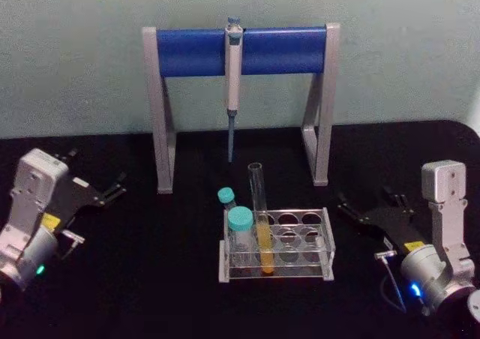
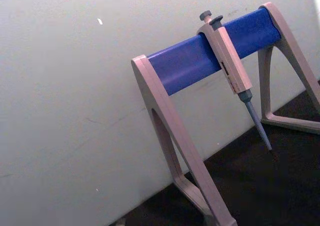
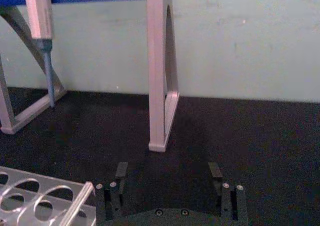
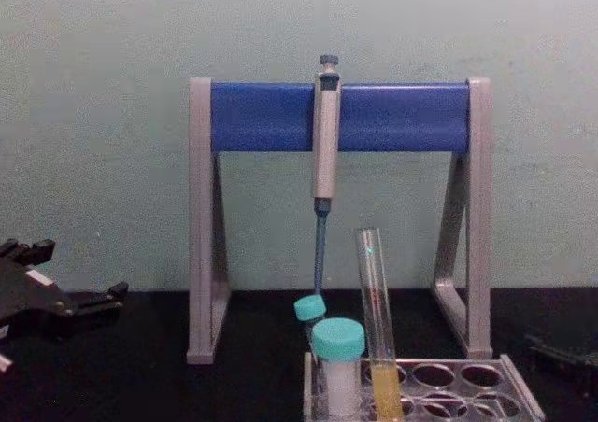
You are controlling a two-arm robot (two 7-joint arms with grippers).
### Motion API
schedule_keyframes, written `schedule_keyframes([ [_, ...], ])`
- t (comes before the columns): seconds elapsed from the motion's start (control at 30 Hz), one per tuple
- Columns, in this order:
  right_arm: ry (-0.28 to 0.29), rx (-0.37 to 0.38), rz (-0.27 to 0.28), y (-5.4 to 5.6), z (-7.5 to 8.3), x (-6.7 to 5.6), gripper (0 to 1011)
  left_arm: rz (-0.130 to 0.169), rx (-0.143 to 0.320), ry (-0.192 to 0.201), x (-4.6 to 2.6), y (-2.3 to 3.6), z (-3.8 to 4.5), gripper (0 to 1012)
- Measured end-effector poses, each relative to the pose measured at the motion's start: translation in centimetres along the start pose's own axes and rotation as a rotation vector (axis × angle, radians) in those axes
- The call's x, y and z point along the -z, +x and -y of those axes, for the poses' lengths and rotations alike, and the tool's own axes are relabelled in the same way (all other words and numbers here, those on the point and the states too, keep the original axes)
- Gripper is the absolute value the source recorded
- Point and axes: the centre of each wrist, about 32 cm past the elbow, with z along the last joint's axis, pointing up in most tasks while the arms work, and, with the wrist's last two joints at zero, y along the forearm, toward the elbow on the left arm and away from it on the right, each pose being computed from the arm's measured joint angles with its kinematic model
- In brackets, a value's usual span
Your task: Pick up the test tube from the test tube rack, shake it, then place it back into the test tube rack.
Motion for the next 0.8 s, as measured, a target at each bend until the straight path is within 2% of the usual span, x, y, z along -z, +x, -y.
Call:
schedule_keyframes([
  [0.07, -0.013, -0.003, -0.004, 0.06, -0.11, 0.17, 1000, 0.000, 0.000, 0.000, 0.00, 0.00, 0.00, 1001],
  [0.8, -0.006, -0.006, -0.001, 0.01, -0.07, 0.08, 1000, 0.000, 0.000, 0.000, 0.00, 0.00, 0.00, 1001],
])
